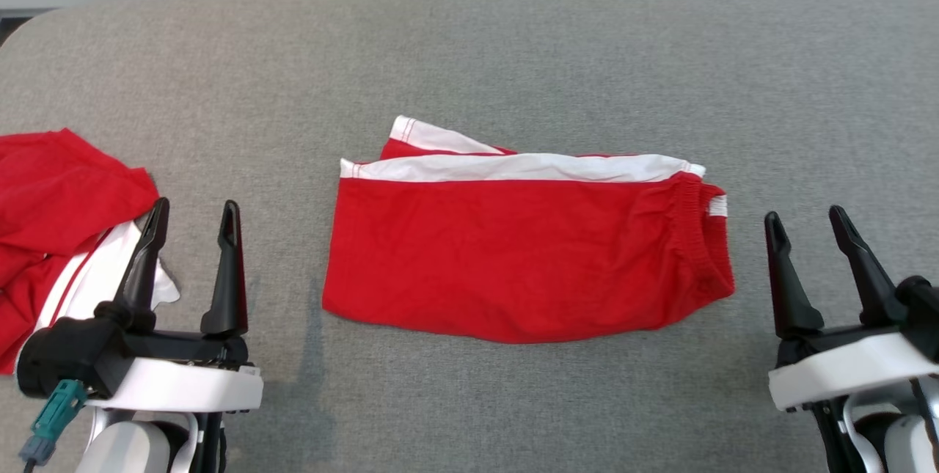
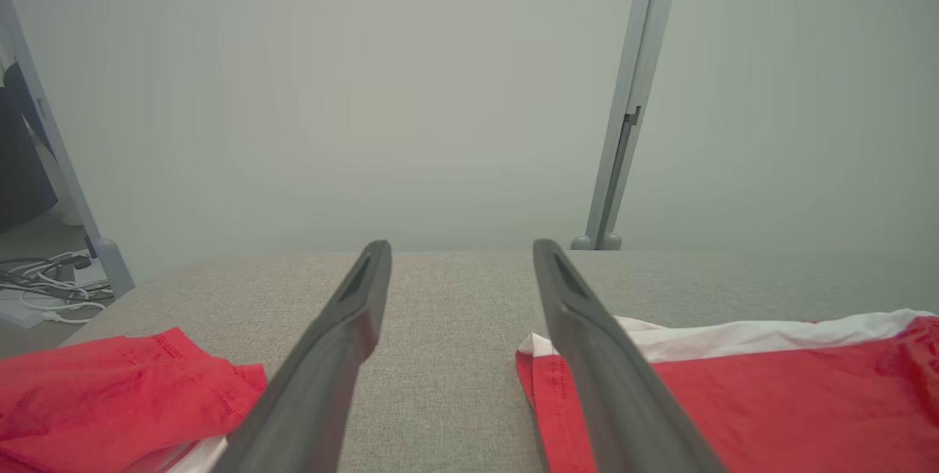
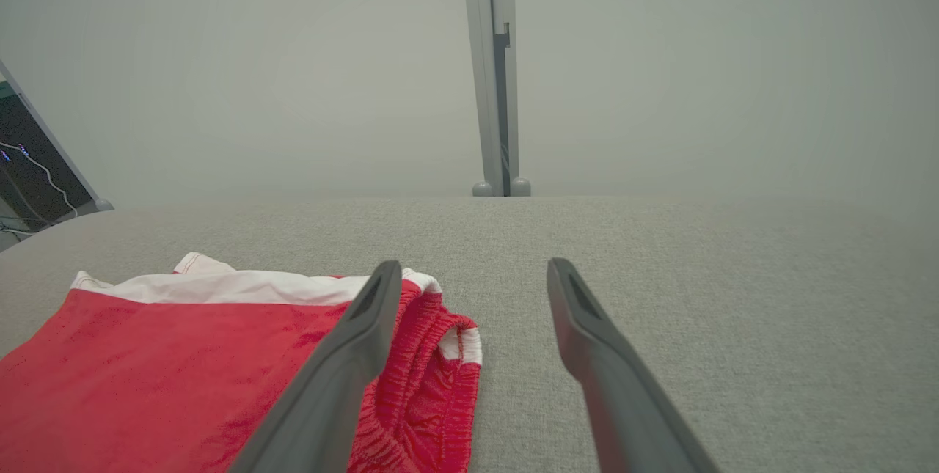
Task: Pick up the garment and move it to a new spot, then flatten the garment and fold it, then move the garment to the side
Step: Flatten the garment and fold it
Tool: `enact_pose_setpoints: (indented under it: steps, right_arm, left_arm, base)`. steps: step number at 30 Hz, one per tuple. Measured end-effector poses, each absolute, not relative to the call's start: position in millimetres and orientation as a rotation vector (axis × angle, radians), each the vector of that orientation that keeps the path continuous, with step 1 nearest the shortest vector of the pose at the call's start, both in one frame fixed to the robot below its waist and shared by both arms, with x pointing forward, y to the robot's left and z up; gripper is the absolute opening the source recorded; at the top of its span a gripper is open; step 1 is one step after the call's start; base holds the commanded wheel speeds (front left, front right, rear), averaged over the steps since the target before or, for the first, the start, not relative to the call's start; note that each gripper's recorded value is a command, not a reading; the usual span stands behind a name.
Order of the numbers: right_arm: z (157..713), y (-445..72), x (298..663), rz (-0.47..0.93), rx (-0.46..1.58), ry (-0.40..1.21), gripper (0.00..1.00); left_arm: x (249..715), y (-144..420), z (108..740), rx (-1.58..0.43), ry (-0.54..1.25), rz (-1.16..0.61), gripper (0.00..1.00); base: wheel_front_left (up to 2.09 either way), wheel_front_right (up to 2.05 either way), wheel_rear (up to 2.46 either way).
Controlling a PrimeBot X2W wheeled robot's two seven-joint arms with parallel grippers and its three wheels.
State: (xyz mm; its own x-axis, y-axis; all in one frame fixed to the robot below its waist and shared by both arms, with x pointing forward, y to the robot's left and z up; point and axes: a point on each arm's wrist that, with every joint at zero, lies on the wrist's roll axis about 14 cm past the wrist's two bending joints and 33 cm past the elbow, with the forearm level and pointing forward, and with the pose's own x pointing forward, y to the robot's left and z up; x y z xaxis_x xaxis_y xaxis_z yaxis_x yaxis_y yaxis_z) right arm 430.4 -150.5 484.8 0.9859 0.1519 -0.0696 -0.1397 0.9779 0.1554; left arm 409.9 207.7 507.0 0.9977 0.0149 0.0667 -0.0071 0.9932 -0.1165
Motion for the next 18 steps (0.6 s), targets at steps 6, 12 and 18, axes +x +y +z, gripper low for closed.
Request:
enact_pose_setpoints:
  steps: [6,12,18]
  right_arm:
    - [463.7,-115.3,448.2,0.260,0.155,0.159,1.00]
    - [414.5,-98.5,455.9,0.317,0.131,0.340,1.00]
    - [396.1,-112.6,457.5,0.276,0.122,0.401,1.00]
  left_arm:
    - [414.4,206.0,500.8,-0.135,-0.054,0.013,1.00]
    - [419.9,209.8,493.0,-0.134,-0.037,0.021,1.00]
    - [422.9,210.5,484.0,-0.140,-0.017,0.024,1.00]
  base:
    - [0.00,0.00,0.00]
    - [0.00,0.00,0.00]
    - [0.00,0.00,0.00]
